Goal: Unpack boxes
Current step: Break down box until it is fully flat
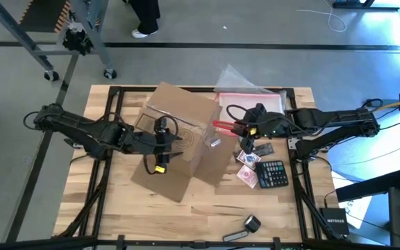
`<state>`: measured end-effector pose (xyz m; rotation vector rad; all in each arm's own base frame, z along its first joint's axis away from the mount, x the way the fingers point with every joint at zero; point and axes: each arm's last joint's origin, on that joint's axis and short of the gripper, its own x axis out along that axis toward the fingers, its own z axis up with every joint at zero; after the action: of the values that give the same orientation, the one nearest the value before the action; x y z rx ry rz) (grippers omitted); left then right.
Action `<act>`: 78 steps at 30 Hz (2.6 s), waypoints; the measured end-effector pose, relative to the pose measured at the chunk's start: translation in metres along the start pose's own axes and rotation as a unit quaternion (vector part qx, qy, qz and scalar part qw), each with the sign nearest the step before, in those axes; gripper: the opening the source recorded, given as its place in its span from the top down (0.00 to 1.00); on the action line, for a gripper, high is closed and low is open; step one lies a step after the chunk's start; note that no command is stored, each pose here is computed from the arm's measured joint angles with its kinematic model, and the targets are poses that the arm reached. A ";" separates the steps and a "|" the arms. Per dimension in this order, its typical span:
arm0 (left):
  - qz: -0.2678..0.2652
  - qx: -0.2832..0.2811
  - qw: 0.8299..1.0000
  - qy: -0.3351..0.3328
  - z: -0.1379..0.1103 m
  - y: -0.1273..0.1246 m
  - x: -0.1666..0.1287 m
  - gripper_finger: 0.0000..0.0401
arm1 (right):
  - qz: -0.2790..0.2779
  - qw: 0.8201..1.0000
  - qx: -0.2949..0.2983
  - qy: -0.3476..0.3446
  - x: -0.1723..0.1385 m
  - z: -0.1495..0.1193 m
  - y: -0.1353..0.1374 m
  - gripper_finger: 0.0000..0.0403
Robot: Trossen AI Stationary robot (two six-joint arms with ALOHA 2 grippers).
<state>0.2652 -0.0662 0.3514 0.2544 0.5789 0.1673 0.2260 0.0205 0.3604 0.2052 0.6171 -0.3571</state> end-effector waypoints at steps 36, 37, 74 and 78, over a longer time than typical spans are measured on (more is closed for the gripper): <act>-0.001 -0.001 1.000 -0.002 0.000 0.000 0.000 0.45 | -0.003 1.000 -0.014 -0.014 0.016 0.004 0.008 0.67; -0.001 -0.001 1.000 -0.002 0.000 0.000 0.000 0.45 | -0.005 1.000 -0.015 -0.015 0.018 0.005 0.009 0.67; 0.007 0.024 1.000 0.019 0.000 -0.034 0.022 0.45 | 0.051 0.996 -0.080 0.002 0.034 0.005 0.019 0.67; 0.011 0.018 1.000 0.016 0.001 -0.031 0.025 0.45 | 0.089 0.992 -0.084 0.015 0.034 0.004 0.021 0.67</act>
<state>0.2887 -0.0901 0.3307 0.2930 0.6106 0.1827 0.2621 0.0300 0.3447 0.1031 0.6509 -0.1293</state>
